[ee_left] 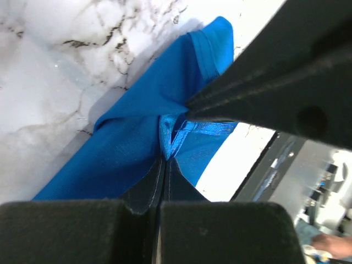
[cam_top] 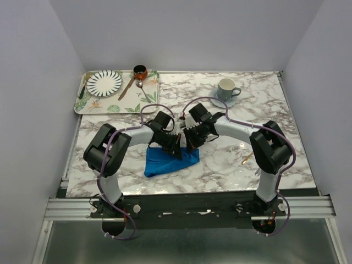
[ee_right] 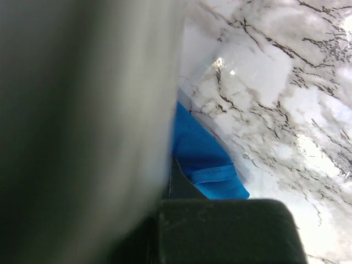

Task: Fold the napkin into a case and place the utensils inside
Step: Stuff the top corner of the smaller-rectangle-folded napkin at the center of the board.

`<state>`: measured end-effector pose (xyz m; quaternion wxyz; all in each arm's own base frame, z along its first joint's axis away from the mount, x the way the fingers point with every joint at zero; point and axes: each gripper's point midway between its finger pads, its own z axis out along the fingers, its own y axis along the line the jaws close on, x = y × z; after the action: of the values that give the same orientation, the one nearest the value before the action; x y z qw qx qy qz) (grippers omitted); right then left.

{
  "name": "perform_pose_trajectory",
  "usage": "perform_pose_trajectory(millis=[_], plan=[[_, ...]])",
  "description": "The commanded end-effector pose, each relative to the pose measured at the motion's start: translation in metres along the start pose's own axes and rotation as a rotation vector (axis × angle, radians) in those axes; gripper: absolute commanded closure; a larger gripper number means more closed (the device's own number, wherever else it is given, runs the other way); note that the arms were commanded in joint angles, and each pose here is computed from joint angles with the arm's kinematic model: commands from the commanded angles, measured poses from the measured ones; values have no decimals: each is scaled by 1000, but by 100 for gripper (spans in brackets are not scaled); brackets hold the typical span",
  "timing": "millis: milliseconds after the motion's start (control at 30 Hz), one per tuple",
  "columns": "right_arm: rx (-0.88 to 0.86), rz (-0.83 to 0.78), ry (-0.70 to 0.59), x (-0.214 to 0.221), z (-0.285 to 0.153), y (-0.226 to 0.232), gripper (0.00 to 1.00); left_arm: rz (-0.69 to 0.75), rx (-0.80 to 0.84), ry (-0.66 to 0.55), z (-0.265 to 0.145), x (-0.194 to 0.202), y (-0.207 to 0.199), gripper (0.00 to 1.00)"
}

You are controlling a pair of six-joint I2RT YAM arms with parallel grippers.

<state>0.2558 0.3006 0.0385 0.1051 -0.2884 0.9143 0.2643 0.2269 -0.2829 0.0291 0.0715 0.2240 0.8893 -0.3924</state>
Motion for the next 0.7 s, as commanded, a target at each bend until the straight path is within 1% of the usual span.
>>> perform_pose_trajectory(millis=[0, 133, 233, 467, 667], plan=[[-40, -42, -30, -5, -4, 11, 100, -60, 49, 13, -2, -3, -1, 100], [-32, -37, -24, -4, -2, 7, 99, -36, 107, -16, -6, -12, -14, 100], [-32, -32, -28, -5, -2, 6, 100, -58, 120, -28, -8, -16, -16, 100], [-50, -26, -59, -13, -6, 7, 100, -179, 112, -13, -5, -15, 4, 100], [-62, -27, -65, -14, -7, 6, 99, -225, 128, -15, -7, -18, 9, 100]])
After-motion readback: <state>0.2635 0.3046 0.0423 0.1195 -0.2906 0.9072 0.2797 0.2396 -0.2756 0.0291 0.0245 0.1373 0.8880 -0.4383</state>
